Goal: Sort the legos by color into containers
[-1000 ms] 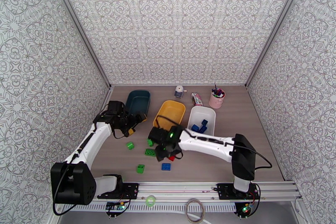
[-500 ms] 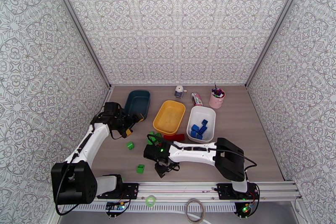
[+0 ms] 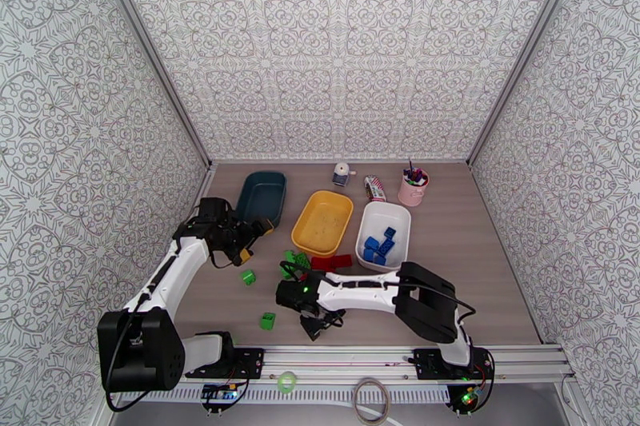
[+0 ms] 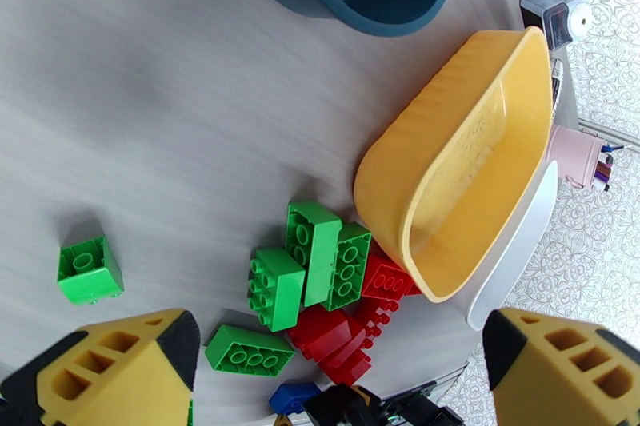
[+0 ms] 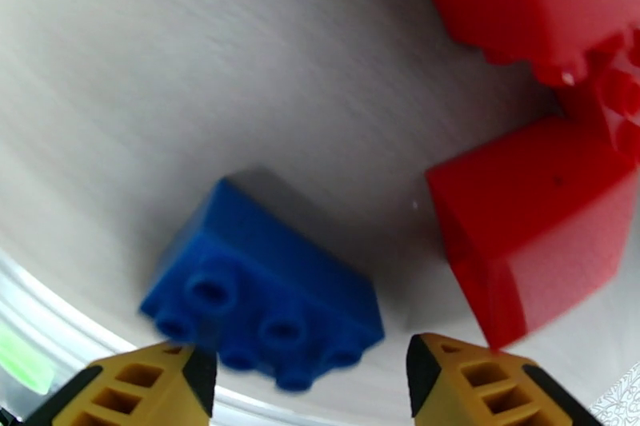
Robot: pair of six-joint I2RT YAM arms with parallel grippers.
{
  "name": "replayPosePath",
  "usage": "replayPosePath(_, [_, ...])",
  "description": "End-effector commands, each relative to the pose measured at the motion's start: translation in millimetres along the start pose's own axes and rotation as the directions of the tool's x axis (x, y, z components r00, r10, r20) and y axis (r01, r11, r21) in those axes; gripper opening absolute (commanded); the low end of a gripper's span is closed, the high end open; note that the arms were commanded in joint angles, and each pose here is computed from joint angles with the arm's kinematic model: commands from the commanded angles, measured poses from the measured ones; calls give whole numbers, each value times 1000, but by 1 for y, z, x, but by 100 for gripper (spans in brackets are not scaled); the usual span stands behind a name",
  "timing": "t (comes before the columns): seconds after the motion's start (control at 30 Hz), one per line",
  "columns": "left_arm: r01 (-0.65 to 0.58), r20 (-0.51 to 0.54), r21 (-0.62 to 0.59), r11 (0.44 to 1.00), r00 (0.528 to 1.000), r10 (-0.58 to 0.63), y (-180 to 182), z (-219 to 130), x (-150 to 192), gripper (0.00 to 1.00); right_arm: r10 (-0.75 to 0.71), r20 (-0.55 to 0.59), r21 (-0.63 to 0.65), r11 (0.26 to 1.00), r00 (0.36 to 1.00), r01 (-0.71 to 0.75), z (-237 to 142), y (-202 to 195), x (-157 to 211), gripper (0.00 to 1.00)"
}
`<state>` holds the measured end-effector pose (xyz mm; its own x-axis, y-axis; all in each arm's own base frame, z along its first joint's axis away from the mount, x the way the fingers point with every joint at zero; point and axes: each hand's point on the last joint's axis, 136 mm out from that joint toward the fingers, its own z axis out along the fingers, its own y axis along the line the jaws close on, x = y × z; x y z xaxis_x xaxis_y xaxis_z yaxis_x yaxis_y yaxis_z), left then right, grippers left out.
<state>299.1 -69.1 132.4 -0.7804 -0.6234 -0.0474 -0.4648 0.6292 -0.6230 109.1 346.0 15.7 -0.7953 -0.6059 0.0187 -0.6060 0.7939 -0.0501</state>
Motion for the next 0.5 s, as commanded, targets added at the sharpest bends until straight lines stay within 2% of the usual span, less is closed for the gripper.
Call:
replayPosePath(0.0, [0,17,17,1000,1000,-1,0,-4,-1,99,32,39,-10,999,999,-32,-1,-7,-21,64])
replayPosePath(0.23, [-1,17,8,1000,1000,1,2,-3,0,99,36,56,-29,999,998,-35,-3,-9,-39,60])
replayPosePath(0.47, [0,17,7,1000,1000,0,2,-2,-1,99,40,58,-45,998,998,-37,-5,-4,-58,51])
